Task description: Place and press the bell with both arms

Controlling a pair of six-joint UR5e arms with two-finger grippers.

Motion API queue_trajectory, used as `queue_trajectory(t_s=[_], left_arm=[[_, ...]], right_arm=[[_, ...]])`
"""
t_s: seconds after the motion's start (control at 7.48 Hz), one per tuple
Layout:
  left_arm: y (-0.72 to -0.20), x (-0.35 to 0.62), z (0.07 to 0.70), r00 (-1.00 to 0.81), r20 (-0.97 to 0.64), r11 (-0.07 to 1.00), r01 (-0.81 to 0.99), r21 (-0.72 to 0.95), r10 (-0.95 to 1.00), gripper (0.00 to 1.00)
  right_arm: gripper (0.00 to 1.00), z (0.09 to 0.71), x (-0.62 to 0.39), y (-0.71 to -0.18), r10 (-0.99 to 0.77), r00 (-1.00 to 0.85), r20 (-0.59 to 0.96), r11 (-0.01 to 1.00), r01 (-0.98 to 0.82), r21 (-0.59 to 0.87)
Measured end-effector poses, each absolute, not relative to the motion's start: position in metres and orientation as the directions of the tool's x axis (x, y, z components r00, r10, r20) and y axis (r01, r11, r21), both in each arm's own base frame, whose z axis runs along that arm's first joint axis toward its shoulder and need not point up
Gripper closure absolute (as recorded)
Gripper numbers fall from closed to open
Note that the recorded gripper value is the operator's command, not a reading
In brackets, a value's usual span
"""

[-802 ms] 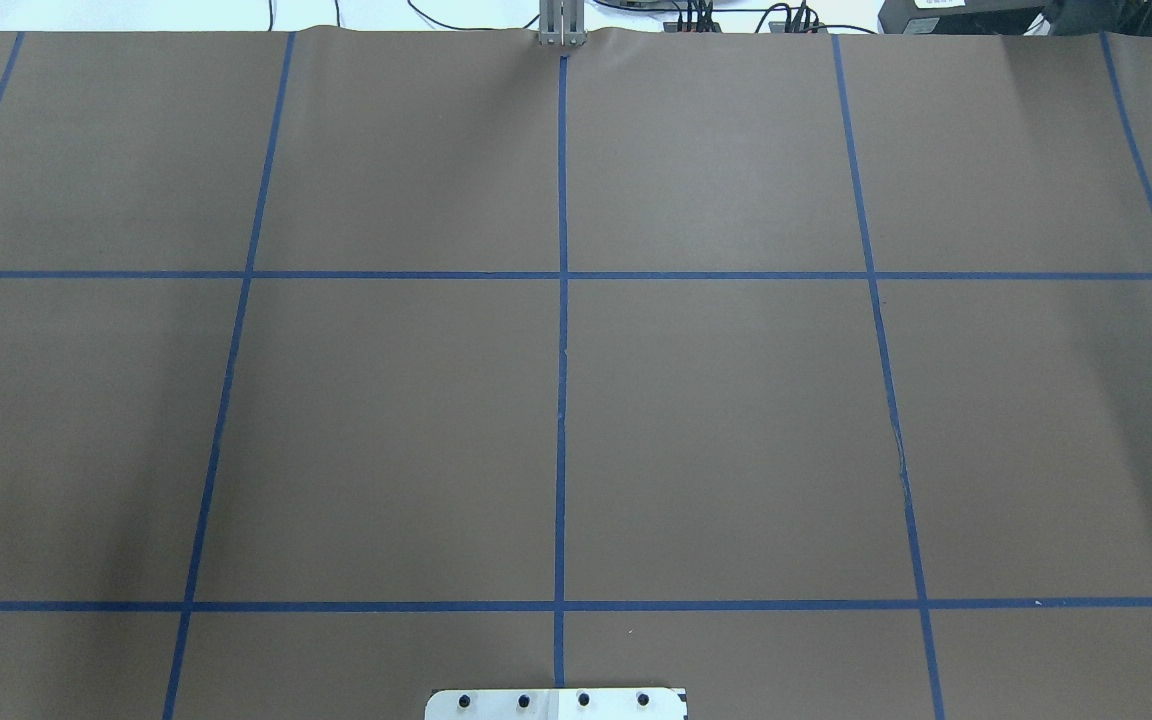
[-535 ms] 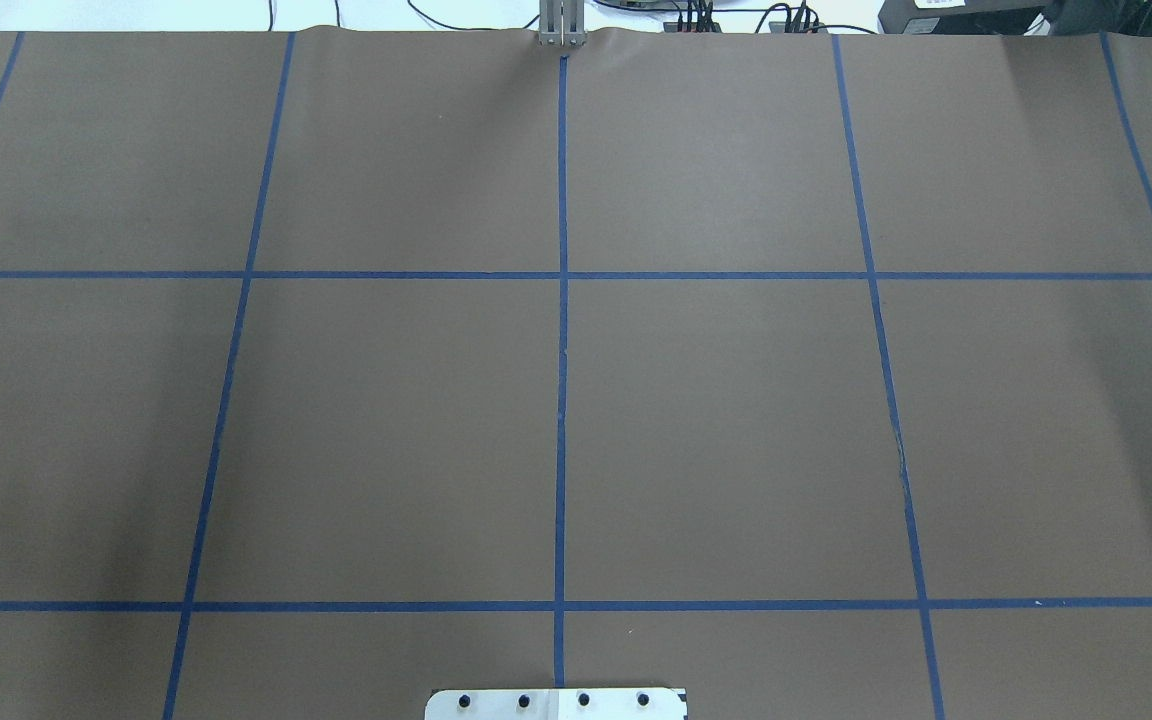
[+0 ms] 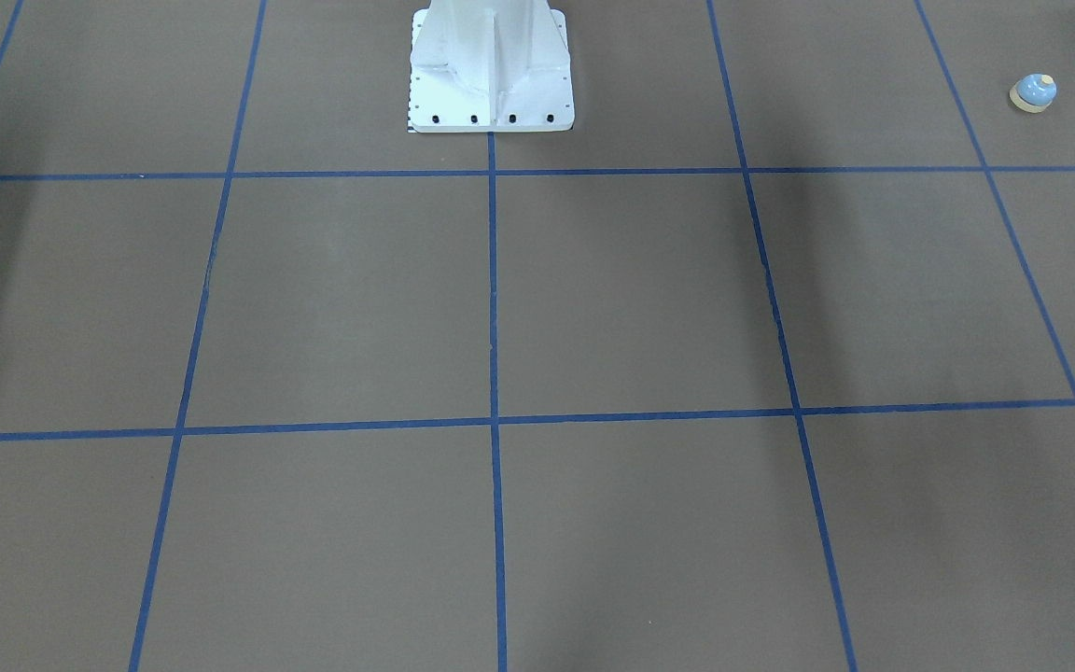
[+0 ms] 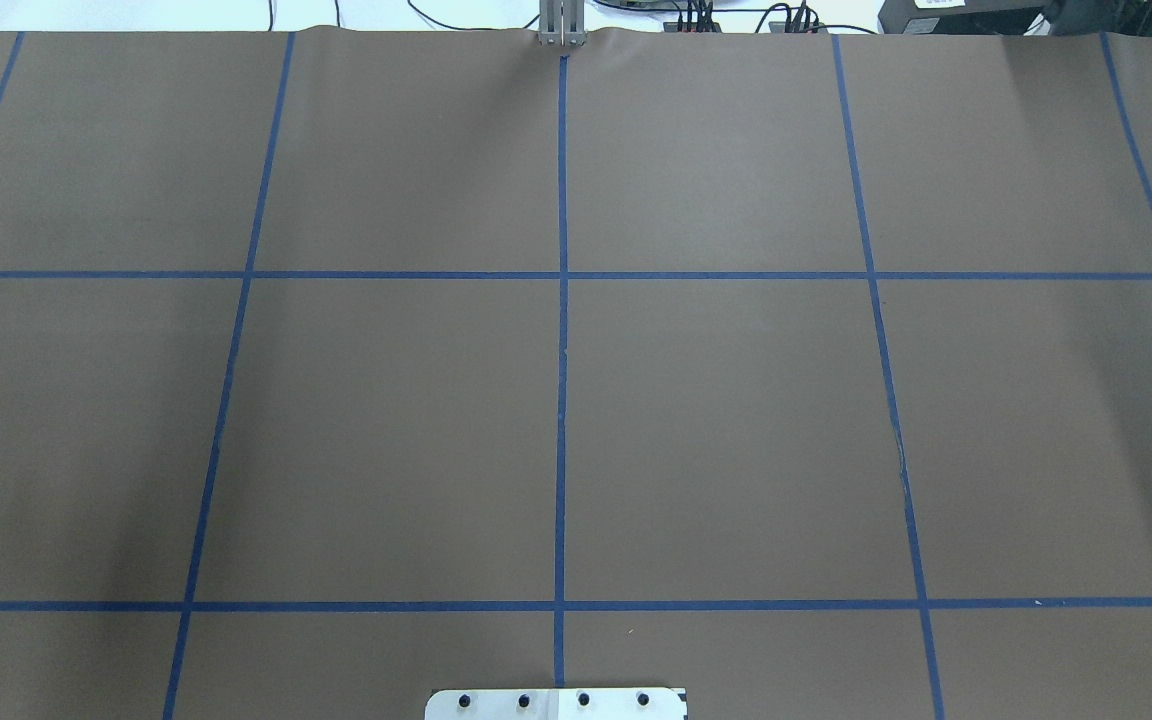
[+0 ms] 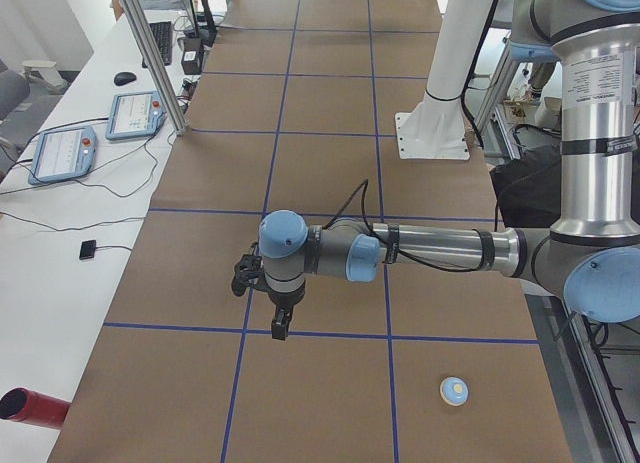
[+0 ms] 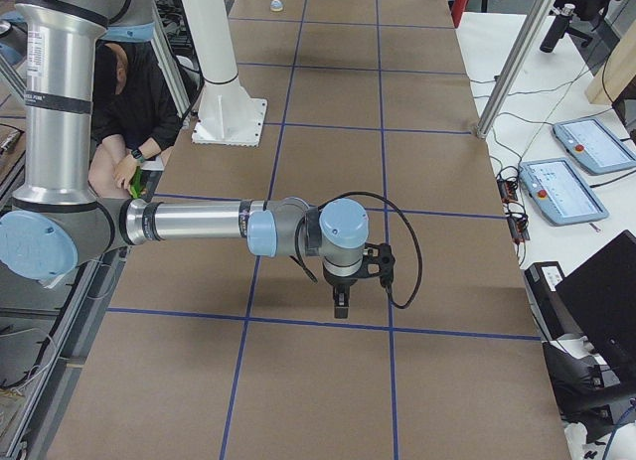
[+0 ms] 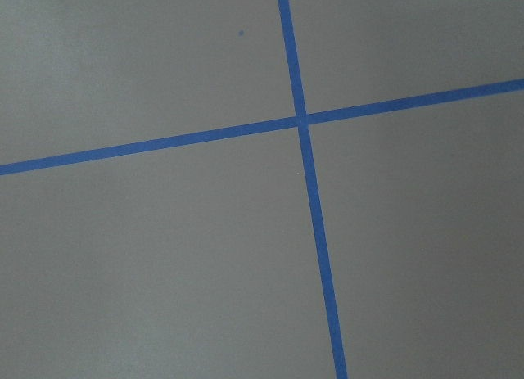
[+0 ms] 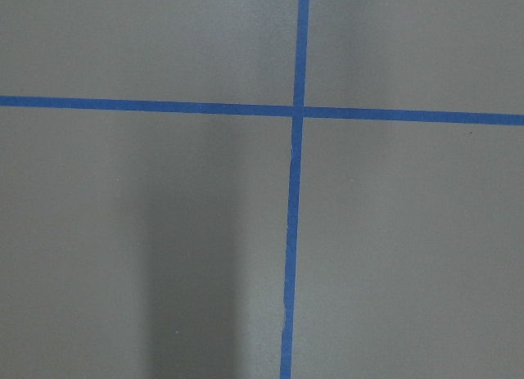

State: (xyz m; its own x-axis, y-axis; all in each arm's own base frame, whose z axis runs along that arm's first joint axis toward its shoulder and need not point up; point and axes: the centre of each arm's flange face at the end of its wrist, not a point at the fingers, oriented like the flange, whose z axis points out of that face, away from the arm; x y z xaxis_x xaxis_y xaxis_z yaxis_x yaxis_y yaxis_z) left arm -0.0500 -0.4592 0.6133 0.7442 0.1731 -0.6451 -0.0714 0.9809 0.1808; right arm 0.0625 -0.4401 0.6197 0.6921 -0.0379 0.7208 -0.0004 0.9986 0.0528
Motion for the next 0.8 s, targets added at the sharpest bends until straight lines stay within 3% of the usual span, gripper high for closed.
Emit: queue_trajectory(t_s=[0.4, 0.8], left_arm=[[-0.445, -0.051, 0.522, 0.746, -0.635, 0.969, -0.054, 0.24, 0.199, 0.0], [-0.412, -0.042, 0.447, 0.709, -0.694, 0.986, 0.166, -0.006, -0.123, 0.0]], right_arm=[[0.0, 0.62, 0.063, -0.439, -0.037, 0.69, 0.722, 0.999, -0.001, 0.052], [0.0, 0.62, 0.063, -0.439, -0.037, 0.69, 0.723, 0.999, -0.001, 0.052]])
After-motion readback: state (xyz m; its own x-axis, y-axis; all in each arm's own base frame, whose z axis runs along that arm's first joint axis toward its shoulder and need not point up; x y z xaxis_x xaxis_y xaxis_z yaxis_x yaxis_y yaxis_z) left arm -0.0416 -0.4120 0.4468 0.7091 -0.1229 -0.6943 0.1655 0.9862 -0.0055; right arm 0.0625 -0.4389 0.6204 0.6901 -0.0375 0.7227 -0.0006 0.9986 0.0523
